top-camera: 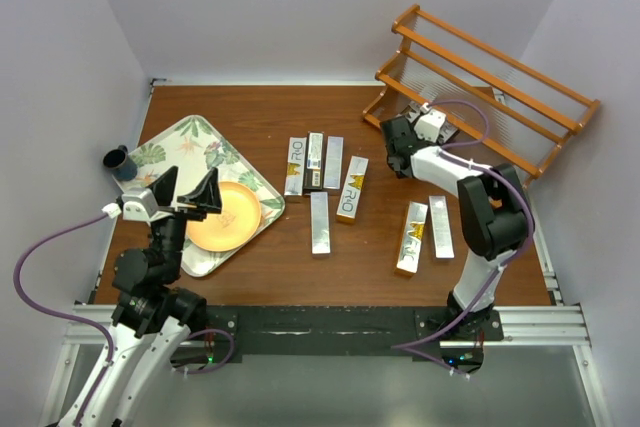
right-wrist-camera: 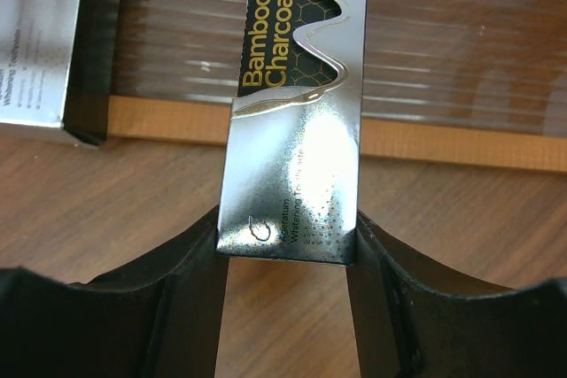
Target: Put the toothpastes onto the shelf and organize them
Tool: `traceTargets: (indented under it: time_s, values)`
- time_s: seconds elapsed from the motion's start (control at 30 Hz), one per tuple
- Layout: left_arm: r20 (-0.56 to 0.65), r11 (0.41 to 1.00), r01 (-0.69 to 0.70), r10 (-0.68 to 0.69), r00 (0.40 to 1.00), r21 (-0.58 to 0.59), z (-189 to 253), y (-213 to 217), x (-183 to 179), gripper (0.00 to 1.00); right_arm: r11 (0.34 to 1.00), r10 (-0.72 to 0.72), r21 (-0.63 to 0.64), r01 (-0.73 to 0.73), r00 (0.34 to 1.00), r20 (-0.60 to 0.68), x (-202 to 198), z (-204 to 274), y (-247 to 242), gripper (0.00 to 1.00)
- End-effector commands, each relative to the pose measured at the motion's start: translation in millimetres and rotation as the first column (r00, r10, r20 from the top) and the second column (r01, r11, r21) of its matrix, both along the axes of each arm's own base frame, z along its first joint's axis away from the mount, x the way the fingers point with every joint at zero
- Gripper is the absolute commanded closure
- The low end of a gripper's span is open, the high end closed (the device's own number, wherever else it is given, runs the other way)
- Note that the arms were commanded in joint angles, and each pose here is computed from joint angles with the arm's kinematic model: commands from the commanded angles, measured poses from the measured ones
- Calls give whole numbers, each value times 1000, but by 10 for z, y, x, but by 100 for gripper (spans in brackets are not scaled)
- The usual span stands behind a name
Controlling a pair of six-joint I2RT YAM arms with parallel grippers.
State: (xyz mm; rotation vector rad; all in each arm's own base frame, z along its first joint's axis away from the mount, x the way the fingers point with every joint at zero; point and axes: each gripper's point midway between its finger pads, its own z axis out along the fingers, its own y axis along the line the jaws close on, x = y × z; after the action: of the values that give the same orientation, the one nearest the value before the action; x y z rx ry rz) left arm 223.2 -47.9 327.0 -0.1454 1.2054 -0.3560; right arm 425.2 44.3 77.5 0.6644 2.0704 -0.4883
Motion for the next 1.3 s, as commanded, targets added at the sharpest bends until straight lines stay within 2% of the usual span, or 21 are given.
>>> traceTargets:
  time_s: [0.0, 0.63, 1.03, 1.27]
  values:
    - [42, 1000, 19, -18, 999, -17, 202, -12, -63, 0, 1000, 13, -6, -13, 997, 80, 309, 205, -16, 89]
    - [45, 1000, 24, -23, 999, -14, 203, -22, -67, 0, 1000, 18, -9, -17, 994, 110, 559, 247, -117, 87]
    - [49, 1000, 27, -26, 998, -16, 212, -24, -78, 0, 998, -26, 57, 23, 998, 50, 566, 111, -250, 78]
    - [48, 999, 30, -29, 998, -14, 206, -31, -74, 0, 995, -1, 100, 2, 1000, -18, 511, -68, -190, 68]
